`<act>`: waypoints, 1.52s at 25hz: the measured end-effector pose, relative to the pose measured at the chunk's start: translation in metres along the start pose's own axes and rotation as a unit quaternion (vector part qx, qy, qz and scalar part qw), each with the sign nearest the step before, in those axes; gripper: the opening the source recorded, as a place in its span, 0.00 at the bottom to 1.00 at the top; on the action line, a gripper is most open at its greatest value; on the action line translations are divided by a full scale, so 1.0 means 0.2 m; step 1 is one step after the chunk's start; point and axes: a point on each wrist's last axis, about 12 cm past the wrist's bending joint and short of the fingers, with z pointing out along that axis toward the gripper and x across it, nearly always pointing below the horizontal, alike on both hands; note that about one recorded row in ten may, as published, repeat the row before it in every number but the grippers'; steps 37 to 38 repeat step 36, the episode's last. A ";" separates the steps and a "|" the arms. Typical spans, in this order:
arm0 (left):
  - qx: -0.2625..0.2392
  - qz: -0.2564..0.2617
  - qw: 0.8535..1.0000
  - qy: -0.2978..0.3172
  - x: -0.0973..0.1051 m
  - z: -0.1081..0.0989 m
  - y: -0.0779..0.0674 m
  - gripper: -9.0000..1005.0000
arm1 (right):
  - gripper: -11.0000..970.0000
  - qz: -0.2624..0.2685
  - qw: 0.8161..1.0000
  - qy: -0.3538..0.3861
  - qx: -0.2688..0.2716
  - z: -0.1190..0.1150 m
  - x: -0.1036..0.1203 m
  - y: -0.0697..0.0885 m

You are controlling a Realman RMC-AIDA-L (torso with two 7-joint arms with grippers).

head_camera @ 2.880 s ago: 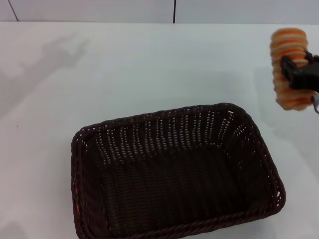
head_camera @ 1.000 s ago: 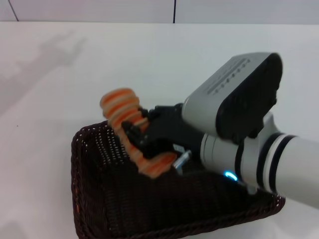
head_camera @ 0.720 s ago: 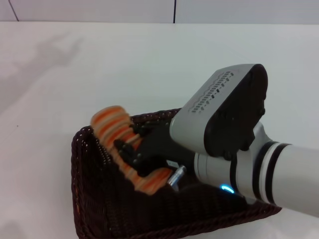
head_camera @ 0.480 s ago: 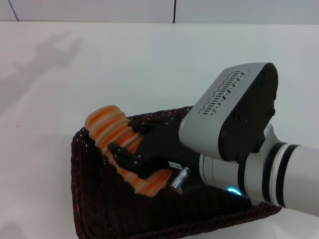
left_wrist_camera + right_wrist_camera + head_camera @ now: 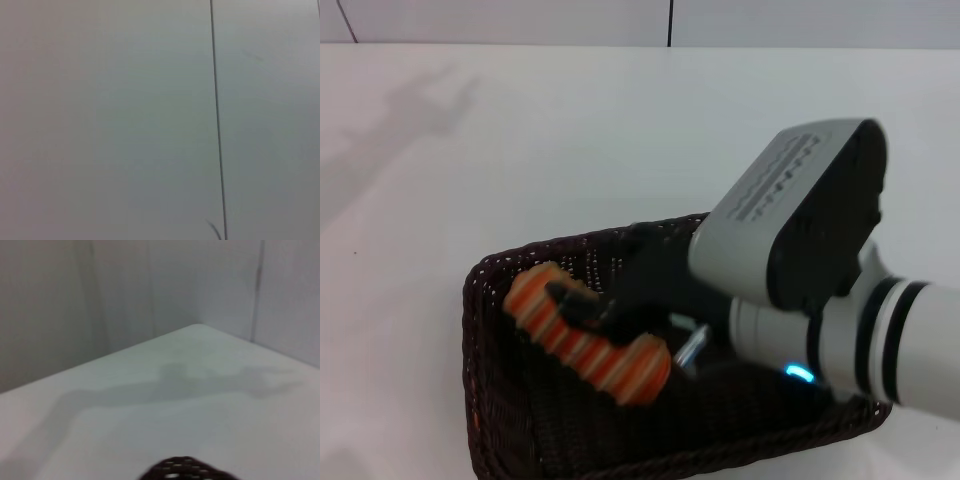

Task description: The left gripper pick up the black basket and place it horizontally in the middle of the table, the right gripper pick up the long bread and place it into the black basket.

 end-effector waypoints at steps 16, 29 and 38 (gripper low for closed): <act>0.004 -0.030 0.999 -0.022 0.04 -0.01 0.00 0.41 | 0.66 0.023 0.963 -0.095 0.251 -0.24 -0.02 -0.62; -0.017 -0.077 0.996 -0.048 0.33 -0.04 0.04 0.41 | 0.65 0.036 0.832 -0.259 0.490 -0.56 0.38 -0.87; -0.065 -0.060 0.992 -0.095 0.60 -0.12 0.02 0.41 | 0.65 0.038 0.794 -0.286 0.535 -0.60 0.54 -0.95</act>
